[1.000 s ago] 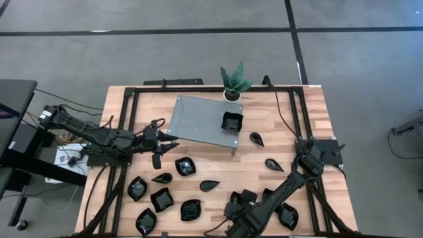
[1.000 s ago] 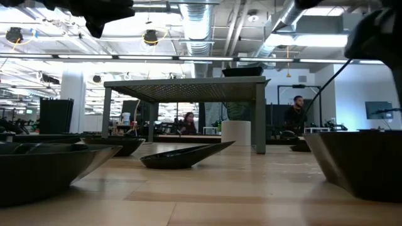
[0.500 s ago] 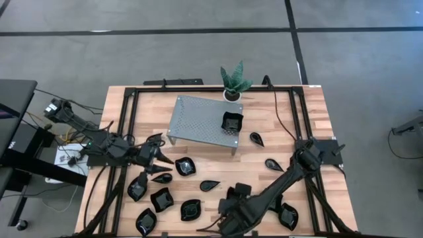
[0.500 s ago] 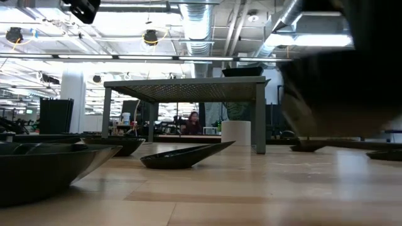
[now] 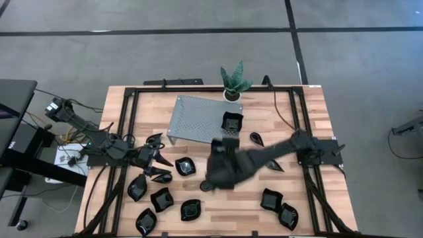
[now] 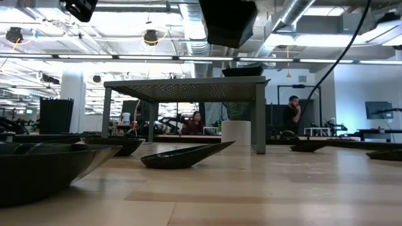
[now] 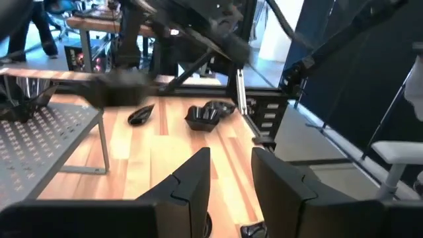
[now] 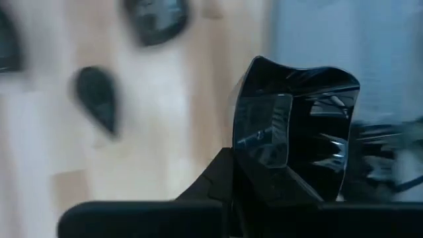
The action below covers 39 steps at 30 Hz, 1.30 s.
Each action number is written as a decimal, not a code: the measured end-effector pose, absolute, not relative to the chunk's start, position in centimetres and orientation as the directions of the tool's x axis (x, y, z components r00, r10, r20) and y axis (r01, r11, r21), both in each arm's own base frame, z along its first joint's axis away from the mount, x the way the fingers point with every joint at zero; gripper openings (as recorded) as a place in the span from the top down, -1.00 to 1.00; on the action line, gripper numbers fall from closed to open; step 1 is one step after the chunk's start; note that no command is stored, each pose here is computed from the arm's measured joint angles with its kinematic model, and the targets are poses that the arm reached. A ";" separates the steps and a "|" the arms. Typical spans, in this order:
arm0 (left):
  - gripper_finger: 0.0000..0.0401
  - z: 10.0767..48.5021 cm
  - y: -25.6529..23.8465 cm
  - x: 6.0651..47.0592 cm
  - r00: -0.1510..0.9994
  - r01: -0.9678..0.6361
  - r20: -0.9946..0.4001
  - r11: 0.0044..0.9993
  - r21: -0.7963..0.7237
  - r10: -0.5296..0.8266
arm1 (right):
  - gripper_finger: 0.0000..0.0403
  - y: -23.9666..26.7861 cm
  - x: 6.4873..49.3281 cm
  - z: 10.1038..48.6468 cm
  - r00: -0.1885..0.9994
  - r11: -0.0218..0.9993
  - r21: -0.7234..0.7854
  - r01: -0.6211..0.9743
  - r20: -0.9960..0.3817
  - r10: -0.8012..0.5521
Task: Pick & Place Mini shaped plates
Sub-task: Stack the distorted square plate on top of the distorted square plate on the shelf
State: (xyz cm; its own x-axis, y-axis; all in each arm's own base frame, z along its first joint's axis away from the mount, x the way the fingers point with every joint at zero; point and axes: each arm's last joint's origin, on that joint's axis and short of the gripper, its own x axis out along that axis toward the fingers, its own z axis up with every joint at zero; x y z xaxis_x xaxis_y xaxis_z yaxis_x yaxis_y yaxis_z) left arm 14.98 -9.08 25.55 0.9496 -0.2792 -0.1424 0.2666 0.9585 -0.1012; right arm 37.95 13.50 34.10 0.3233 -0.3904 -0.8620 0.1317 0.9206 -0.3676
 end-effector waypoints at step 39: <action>0.44 25.5 -9.1 15.0 0.949 0.265 -0.146 0.959 -0.100 -0.278 | 1.00 -0.8 32.5 35.0 0.209 0.897 -0.420 0.137 -0.873 -0.441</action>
